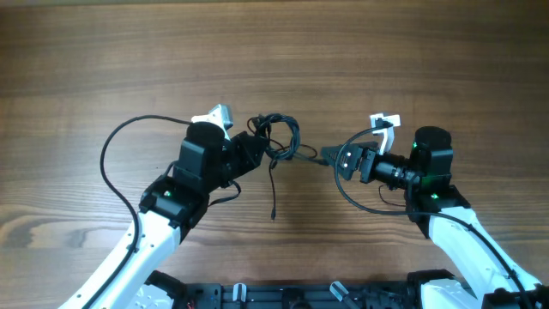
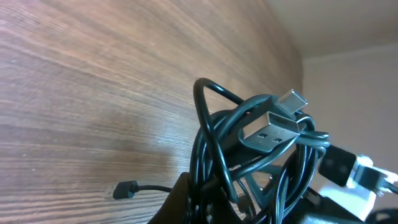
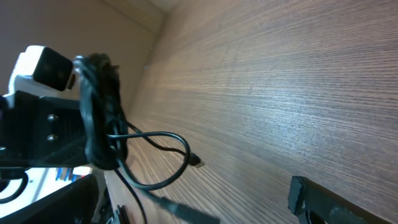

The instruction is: Untangle cables

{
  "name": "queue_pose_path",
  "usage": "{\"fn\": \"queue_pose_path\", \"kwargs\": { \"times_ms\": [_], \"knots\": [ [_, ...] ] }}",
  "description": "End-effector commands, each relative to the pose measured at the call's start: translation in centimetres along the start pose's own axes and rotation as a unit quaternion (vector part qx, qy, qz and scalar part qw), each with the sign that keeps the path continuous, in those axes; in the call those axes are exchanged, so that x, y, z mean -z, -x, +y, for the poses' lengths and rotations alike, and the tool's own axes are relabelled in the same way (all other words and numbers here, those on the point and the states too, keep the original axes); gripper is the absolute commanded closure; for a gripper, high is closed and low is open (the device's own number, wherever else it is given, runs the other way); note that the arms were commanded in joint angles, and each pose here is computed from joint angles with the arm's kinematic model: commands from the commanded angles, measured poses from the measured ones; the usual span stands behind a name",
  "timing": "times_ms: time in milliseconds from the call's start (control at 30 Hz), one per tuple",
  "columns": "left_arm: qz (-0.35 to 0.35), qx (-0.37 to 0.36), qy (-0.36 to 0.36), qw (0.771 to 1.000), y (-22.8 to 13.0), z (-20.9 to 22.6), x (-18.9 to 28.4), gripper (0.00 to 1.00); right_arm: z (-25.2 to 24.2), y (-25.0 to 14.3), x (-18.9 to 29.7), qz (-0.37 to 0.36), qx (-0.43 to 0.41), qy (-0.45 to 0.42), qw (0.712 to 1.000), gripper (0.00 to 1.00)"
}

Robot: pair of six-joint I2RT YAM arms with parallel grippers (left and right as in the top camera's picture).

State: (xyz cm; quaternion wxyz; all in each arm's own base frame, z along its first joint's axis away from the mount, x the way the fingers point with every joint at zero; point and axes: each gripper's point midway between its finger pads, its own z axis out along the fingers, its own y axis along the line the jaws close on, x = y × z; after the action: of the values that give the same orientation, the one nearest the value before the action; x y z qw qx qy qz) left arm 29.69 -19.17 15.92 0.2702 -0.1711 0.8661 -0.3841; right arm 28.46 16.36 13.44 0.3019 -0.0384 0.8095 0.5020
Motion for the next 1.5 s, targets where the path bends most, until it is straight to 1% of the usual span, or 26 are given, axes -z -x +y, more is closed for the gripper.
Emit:
{"fn": "queue_pose_path", "kwargs": {
  "times_ms": [0,67,167,267,300,333,367,567,667,733,767,800,833,867,933,1000,1067,1100,1167,1233,1333,1400,1467],
  "knots": [
    [-0.002,0.06,0.028,0.998,0.2,1.4,-0.9,0.96,1.0,-0.5,-0.3,0.015,0.031,0.023,0.999,0.0],
    [0.007,0.073,0.032,0.997,-0.1,1.7,-1.2,0.96,1.2,-0.9,-1.0,0.02,0.045,0.017,0.999,0.0],
    [0.031,0.072,0.018,0.997,-0.9,1.2,-1.3,0.96,0.6,-1.3,-2.0,0.014,0.045,-0.022,0.999,0.0],
    [0.035,0.072,0.015,0.997,-1.0,1.1,-1.3,0.96,0.5,-1.9,-2.7,0.018,0.048,-0.042,0.998,0.0],
    [0.039,0.072,0.011,0.997,-1.1,0.9,-1.3,0.96,0.0,-2.0,-2.8,0.017,0.044,-0.057,0.997,0.0],
    [0.05,0.071,0.0,0.996,-1.5,0.4,-1.2,0.96,-1.1,-2.0,-2.7,0.007,0.018,-0.091,0.996,0.0],
    [0.063,0.07,-0.01,0.995,-1.9,0.1,-1.2,0.96,-1.7,-1.9,-2.6,0.003,0.008,-0.105,0.994,0.0],
    [0.097,0.071,-0.032,0.992,-2.9,-0.8,-1.0,0.96,-1.8,-2.0,-2.6,0.002,-0.001,-0.11,0.994,0.0],
    [0.096,0.07,-0.034,0.992,-2.9,-0.9,-1.0,0.96,-1.0,-2.5,-2.7,0.018,0.004,-0.087,0.996,0.0],
    [0.081,0.063,-0.046,0.994,-2.2,-1.5,-1.0,0.96,-0.5,-3.3,-2.8,0.037,0.008,-0.069,0.997,0.0],
    [0.073,0.048,-0.06,0.994,-1.8,-2.1,-1.0,0.96,-0.5,-3.8,-2.7,0.049,0.0,-0.065,0.997,0.0],
    [0.057,-0.008,-0.095,0.994,-1.1,-3.6,-0.9,0.96,-0.4,-4.5,-2.6,0.063,-0.005,-0.062,0.996,0.0],
    [0.051,-0.038,-0.124,0.99,-0.8,-4.9,-0.6,0.96,-0.3,-5.0,-2.6,0.074,-0.007,-0.057,0.996,0.0],
    [0.05,-0.051,-0.151,0.986,-0.7,-6.0,-0.3,0.96,-0.5,-5.2,-2.5,0.078,-0.012,-0.061,0.995,0.0],
    [0.067,-0.069,-0.199,0.975,-1.2,-8.0,0.4,0.96,-1.6,-5.0,-2.5,0.068,-0.031,-0.089,0.993,0.05],
    [0.084,-0.088,-0.241,0.963,-1.7,-9.5,1.3,0.96,-4.3,-5.0,-2.1,0.047,-0.092,-0.159,0.982,0.05],
    [0.092,-0.1,-0.259,0.956,-2.0,-10.2,1.8,0.96,-5.3,-5.4,-2.0,0.043,-0.128,-0.18,0.974,0.05],
    [0.088,-0.1,-0.264,0.955,-1.5,-10.1,2.0,0.96,-5.8,-5.4,-1.8,0.04,-0.148,-0.188,0.97,0.07],
    [0.072,-0.101,-0.279,0.952,0.6,-9.8,3.1,0.96,-7.4,-5.6,-0.9,0.03,-0.202,-0.218,0.954,0.08],
    [0.064,-0.104,-0.295,0.948,2.4,-9.2,4.3,0.96,-8.4,-5.4,0.0,0.021,-0.22,-0.232,0.947,0.08],
    [0.052,-0.086,-0.288,0.952,4.6,-7.4,5.2,0.96,-10.1,-5.2,1.3,0.003,-0.237,-0.269,0.934,0.08],
    [0.043,-0.084,-0.283,0.954,5.0,-7.2,5.2,0.96,-10.4,-5.2,1.5,0.001,-0.237,-0.277,0.931,0.08],
    [0.042,-0.08,-0.28,0.956,5.1,-7.0,5.1,0.96,-10.1,-4.9,1.3,0.002,-0.221,-0.269,0.938,0.0]
  ]
}}
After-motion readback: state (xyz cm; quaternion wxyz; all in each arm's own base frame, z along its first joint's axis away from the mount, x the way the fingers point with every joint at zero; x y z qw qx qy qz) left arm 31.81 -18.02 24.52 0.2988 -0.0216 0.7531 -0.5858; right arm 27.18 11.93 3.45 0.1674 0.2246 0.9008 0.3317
